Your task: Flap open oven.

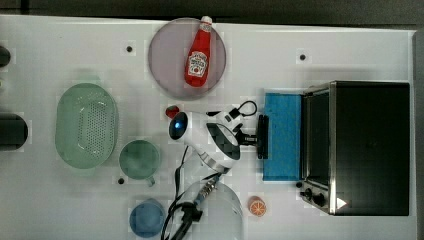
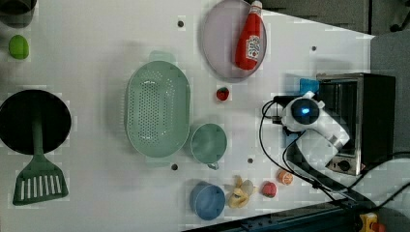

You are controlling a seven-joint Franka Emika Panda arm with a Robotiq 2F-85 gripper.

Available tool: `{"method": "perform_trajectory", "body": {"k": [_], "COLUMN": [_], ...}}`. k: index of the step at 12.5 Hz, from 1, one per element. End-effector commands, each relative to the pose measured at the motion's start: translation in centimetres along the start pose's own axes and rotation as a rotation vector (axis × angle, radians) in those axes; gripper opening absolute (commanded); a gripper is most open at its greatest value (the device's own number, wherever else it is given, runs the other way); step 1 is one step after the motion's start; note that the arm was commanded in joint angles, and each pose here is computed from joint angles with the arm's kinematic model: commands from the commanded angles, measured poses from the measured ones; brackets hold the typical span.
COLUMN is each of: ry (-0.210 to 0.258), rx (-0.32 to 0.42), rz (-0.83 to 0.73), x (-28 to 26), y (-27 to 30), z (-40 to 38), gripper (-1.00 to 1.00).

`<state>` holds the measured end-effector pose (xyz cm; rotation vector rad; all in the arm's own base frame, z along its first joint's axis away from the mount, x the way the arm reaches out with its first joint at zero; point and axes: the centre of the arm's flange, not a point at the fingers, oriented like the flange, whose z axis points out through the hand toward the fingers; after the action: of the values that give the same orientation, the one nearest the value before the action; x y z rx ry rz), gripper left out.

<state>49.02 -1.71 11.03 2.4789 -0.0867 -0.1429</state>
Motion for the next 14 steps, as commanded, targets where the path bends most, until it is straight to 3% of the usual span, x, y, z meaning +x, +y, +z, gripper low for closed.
{"method": "perform_trajectory", "body": {"k": [1, 5, 8, 10, 12, 14], "ry": [0.105, 0.003, -0.034, -0.1, -0.166, -0.162], "rx": [0.196, 0.422, 0.543, 0.622, 0.641, 0.643], "rz": [0.336, 0.7, 0.816, 0.864, 0.869, 0.874], "x": [3.7, 2.7, 0.1, -2.0, -4.0, -5.2], "y": [6.7, 17.3, 23.4, 26.8, 30.0, 32.5], "z": [-9.5, -17.7, -24.7, -29.1, -32.7, -35.5], "gripper": [-0.65, -0.65, -0.65, -0.65, -0.65, -0.65]}}
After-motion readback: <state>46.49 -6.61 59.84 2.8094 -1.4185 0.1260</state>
